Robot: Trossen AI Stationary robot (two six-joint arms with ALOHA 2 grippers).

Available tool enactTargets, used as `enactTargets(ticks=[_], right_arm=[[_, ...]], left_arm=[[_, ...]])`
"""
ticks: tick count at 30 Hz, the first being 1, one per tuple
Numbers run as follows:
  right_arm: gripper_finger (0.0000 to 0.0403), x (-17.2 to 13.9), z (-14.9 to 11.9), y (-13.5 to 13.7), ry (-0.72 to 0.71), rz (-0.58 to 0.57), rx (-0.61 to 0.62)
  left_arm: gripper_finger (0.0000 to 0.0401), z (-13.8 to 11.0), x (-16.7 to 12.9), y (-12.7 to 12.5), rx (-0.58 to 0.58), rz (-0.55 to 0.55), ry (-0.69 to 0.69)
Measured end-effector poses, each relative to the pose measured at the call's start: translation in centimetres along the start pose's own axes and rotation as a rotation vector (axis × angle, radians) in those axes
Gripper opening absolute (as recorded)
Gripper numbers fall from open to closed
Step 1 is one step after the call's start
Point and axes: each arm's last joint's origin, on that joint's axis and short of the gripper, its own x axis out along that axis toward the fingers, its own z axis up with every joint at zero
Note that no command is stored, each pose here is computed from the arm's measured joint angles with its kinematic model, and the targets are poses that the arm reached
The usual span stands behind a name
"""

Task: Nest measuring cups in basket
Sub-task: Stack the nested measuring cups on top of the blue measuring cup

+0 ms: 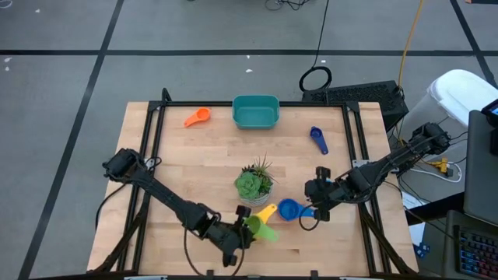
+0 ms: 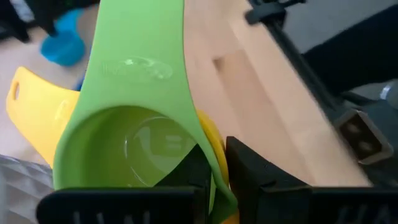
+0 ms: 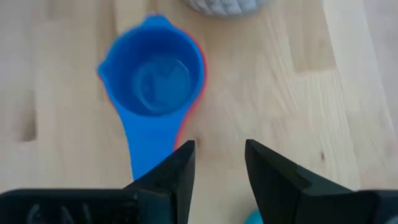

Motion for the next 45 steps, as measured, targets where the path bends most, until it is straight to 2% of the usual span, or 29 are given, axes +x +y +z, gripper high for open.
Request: enactTargets(ticks=[7, 14, 20, 27, 34, 40, 45], right_arm=[[0.0132, 0.3, -0.2, -0.5, -0.022, -0.076, 0.040], [0.0132, 3.4, -2.0, -2.5, 0.021, -0.129, 0.026], [0.0132, 5.5, -1.9, -3.0, -0.067, 0.038, 0.068], [0.0132, 5.7, -1.1, -2.9, -0.118, 0.090, 0.072], [0.0132, 7.5, -1.3, -2.4, -0.043, 0.110, 0.082], [0.0132, 8.5, 0.2, -1.1, -0.105, 0.234, 0.094], [0.0132, 8.0, 1.9, 0.3, -0.153, 0.273, 0.072]], left_arm=[[0.0037, 0.2, 0.6, 2.1, 0.046, 0.041, -0.012], [0.0037, 0.4, 0.7, 2.7, 0.075, 0.051, -0.028], [0.0037, 0.4, 0.7, 2.7, 0.081, 0.051, -0.029], [0.0037, 0.4, 0.8, 2.7, 0.082, 0.051, -0.026], [0.0037, 0.4, 0.8, 3.0, 0.086, 0.056, -0.024], [0.0037, 0.3, 0.8, 2.9, 0.090, 0.055, -0.017], [0.0037, 0.2, 0.8, 2.9, 0.086, 0.054, -0.006]])
